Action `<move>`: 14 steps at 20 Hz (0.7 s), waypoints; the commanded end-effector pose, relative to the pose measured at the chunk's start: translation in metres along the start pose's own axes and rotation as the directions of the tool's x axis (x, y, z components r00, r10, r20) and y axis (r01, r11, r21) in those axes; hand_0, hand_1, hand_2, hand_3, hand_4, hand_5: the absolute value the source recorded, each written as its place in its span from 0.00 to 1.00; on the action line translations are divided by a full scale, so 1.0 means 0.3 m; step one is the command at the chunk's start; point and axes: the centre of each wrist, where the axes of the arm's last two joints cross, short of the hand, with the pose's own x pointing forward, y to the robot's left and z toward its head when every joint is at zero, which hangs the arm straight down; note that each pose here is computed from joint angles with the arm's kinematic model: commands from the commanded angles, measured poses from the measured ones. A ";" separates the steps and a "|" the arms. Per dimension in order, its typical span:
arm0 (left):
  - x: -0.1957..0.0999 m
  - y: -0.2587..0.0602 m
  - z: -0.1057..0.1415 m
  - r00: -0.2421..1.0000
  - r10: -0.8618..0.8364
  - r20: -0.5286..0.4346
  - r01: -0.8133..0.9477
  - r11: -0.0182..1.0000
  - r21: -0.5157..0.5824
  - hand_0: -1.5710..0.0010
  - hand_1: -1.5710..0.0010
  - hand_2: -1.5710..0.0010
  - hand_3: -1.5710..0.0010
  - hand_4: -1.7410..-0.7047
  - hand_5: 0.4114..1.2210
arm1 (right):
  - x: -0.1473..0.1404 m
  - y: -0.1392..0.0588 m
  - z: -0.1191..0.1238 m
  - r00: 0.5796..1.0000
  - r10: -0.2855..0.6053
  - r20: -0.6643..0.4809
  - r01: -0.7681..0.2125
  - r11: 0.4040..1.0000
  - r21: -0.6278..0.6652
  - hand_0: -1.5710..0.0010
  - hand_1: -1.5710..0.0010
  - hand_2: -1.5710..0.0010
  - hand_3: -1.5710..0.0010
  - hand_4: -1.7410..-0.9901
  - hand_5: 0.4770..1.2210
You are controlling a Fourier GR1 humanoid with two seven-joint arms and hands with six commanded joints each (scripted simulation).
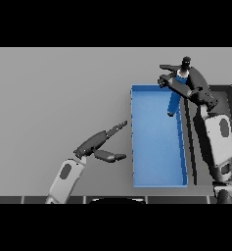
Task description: Pick up the blue pipe and place it into the blue bin.
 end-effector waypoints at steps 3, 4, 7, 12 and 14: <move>0.007 -0.004 0.002 1.000 0.007 -0.012 -0.007 1.000 -0.002 1.00 1.00 1.00 1.00 0.83 0.02 | -0.067 0.010 0.062 0.993 0.005 -0.119 -0.013 0.997 -0.070 0.00 0.00 0.00 0.00 0.00 1.00; 0.000 -0.007 0.005 1.000 0.004 -0.014 -0.004 1.000 0.002 1.00 1.00 1.00 1.00 0.83 0.02 | -0.097 0.012 0.072 0.988 0.010 -0.153 -0.026 0.994 -0.102 0.00 0.00 0.00 0.00 0.00 1.00; 0.004 0.002 -0.002 1.000 0.003 -0.012 -0.003 1.000 0.006 1.00 1.00 1.00 1.00 0.82 0.01 | -0.182 0.009 0.090 0.964 0.006 -0.265 -0.055 0.983 -0.177 0.00 0.00 0.00 0.03 0.00 1.00; 0.004 -0.005 0.014 1.000 0.001 -0.006 -0.001 1.000 0.000 1.00 1.00 1.00 1.00 0.83 0.01 | -0.282 0.037 0.090 0.905 0.045 -0.424 -0.155 0.961 -0.228 0.00 0.01 0.00 0.46 0.00 1.00; 0.002 -0.009 0.022 1.000 -0.003 -0.007 0.003 1.000 -0.004 1.00 1.00 1.00 1.00 0.83 0.01 | -0.308 0.035 0.082 0.877 0.059 -0.478 -0.184 0.958 -0.220 0.25 0.32 0.32 0.60 0.20 1.00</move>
